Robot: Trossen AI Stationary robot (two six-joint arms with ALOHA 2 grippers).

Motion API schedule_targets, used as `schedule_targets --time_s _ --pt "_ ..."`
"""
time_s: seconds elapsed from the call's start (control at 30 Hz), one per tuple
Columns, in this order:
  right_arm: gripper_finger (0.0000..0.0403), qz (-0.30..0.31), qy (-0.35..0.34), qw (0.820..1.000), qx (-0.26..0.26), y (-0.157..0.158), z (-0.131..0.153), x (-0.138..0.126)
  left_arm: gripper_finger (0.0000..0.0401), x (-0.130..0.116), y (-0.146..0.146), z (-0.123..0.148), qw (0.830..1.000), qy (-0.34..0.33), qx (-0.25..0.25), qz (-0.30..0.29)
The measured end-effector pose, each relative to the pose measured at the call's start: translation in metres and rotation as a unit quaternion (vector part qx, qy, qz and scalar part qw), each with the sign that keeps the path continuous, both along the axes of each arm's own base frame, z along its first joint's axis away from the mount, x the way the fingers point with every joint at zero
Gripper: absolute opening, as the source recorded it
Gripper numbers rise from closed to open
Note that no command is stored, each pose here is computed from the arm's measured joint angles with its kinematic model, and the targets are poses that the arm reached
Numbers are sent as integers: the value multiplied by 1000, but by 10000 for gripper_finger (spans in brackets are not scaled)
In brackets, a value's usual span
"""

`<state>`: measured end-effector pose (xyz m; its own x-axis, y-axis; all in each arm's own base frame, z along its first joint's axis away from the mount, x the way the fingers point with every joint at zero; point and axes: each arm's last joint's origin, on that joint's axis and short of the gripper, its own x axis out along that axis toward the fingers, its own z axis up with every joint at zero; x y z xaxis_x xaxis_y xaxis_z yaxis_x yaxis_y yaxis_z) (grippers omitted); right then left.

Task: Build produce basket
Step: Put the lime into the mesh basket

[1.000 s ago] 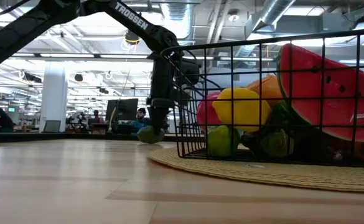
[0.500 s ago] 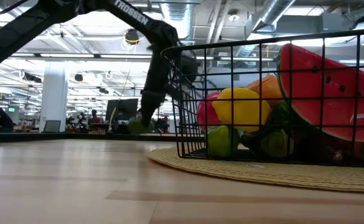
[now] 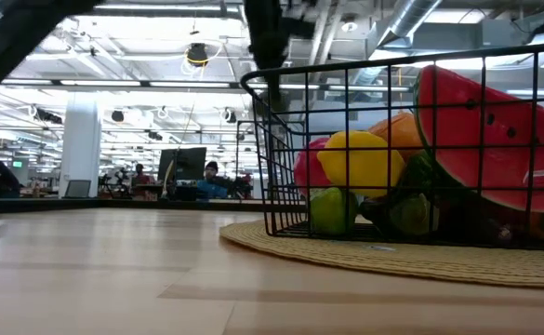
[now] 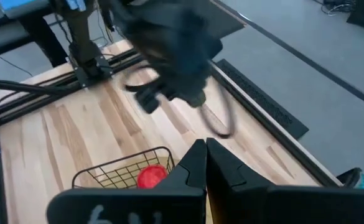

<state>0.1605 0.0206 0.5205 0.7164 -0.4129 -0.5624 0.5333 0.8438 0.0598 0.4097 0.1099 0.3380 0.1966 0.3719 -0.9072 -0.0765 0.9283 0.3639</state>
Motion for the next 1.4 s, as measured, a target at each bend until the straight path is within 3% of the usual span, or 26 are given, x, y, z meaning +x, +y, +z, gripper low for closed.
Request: schedule_targets --time_s 0.07,0.23,0.33,0.57,0.67,0.73,1.03,1.1,1.4 --pt "17 -2 -6 1000 0 -1 2 -5 107 -3 -19 15 999 -40 7 -35" --pt "17 -4 -23 1000 0 -5 6 -19 107 -16 -66 45 990 -102 -47 -83" --pt "17 -7 -30 1000 -3 -7 8 -26 107 -21 -90 58 984 -132 -52 -105" --pt "17 -8 -36 999 -6 -8 10 -32 107 -19 -128 65 974 -168 -69 -137" --pt "17 -8 -35 999 -6 -8 10 -31 107 -16 -137 64 965 -183 -118 -143" --pt "17 -8 -32 999 -7 -8 9 -28 107 -11 -143 61 958 -192 -150 -148" --pt "17 -6 -20 1000 -10 -5 6 -19 107 1 -171 44 952 -186 -190 -153" --pt "17 -6 -19 1000 -11 -5 6 -18 107 10 -176 36 944 -198 -206 -166" --pt "17 8 -9 1000 -10 -3 4 -14 107 42 -180 -28 958 -121 -214 -147"
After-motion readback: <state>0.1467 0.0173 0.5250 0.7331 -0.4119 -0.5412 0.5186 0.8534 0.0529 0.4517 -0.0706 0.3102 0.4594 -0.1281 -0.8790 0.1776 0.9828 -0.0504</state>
